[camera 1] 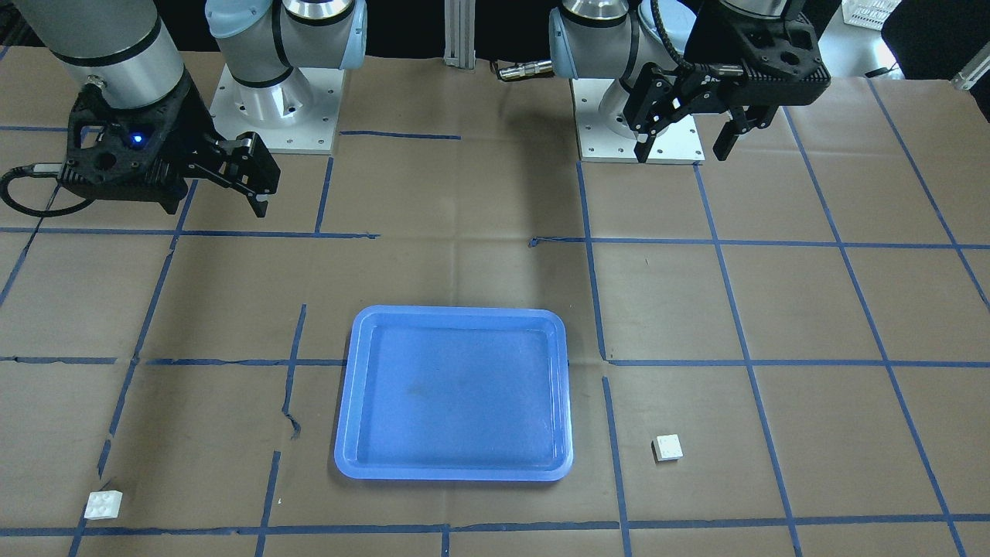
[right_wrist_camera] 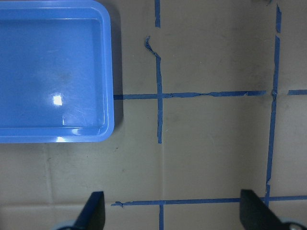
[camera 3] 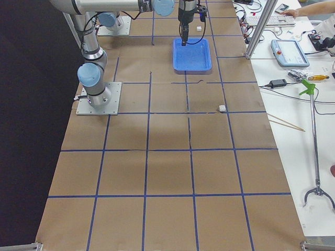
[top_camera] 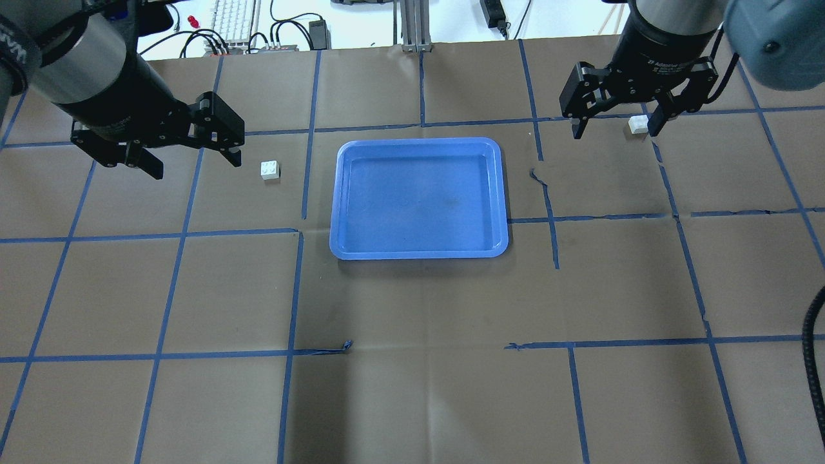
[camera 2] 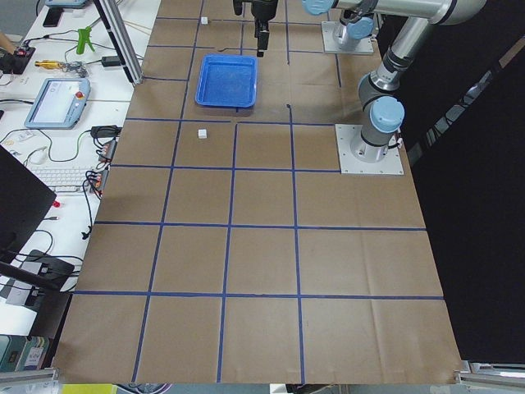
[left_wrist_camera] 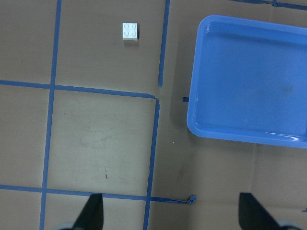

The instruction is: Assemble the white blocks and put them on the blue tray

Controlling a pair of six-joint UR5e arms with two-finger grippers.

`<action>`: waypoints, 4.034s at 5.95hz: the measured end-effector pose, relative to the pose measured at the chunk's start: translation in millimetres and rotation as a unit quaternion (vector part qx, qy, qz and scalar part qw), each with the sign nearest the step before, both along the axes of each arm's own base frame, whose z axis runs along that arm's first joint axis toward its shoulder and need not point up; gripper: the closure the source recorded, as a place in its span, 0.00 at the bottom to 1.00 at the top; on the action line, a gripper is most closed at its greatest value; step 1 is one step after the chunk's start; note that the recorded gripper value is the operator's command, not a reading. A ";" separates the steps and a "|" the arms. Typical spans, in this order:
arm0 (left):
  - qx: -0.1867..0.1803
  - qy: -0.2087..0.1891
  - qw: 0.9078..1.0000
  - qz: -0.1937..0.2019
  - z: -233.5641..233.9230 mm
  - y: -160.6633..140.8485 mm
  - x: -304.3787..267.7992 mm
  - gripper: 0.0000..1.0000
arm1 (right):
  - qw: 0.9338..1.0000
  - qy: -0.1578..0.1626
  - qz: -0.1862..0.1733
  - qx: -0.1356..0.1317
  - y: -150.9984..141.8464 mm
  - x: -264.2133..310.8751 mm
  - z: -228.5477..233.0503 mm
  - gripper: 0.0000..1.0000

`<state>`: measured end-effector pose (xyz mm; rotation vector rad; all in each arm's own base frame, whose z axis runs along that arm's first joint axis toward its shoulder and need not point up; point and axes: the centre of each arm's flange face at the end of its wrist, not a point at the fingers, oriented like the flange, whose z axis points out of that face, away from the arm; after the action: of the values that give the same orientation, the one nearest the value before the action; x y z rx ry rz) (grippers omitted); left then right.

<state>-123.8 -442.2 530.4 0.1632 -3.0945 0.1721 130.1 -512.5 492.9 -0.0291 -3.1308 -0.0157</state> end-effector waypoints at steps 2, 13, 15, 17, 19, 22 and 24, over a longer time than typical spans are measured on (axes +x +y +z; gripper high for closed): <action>0.002 -0.001 1.000 -0.001 -1.1 1.5 0.1 0.01 | 1.000 0.000 0.000 0.000 0.0 0.0 0.0 0.00; 0.036 -0.013 0.999 -0.038 -247.4 -178.3 40.1 0.01 | 1.000 -0.001 0.000 0.001 0.2 0.3 -0.7 0.00; 0.036 -0.015 0.999 -0.034 -287.8 -198.3 60.1 0.01 | 1.000 -0.002 0.000 0.001 0.2 0.3 -0.8 0.00; 0.025 -0.015 0.999 -0.031 -316.0 -213.2 64.0 0.01 | 1.000 -0.002 0.000 0.001 0.2 0.4 -0.7 0.00; 0.017 -0.016 0.999 -0.028 -345.6 -224.4 65.6 0.09 | 1.000 -0.002 0.000 0.001 0.2 0.4 -0.7 0.00; 0.006 -0.014 0.999 -0.029 -352.9 -228.9 65.4 0.85 | 1.000 -0.002 0.000 0.001 0.1 0.1 -1.0 0.00; 0.002 -0.013 0.999 -0.030 -349.1 -229.5 65.3 0.89 | 1.000 -0.003 0.000 0.001 0.1 -0.1 -1.3 0.00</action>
<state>-58.5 -671.7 181.3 0.0692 -3.1221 0.1665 130.1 -512.4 491.6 -0.0280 -3.1358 -0.0198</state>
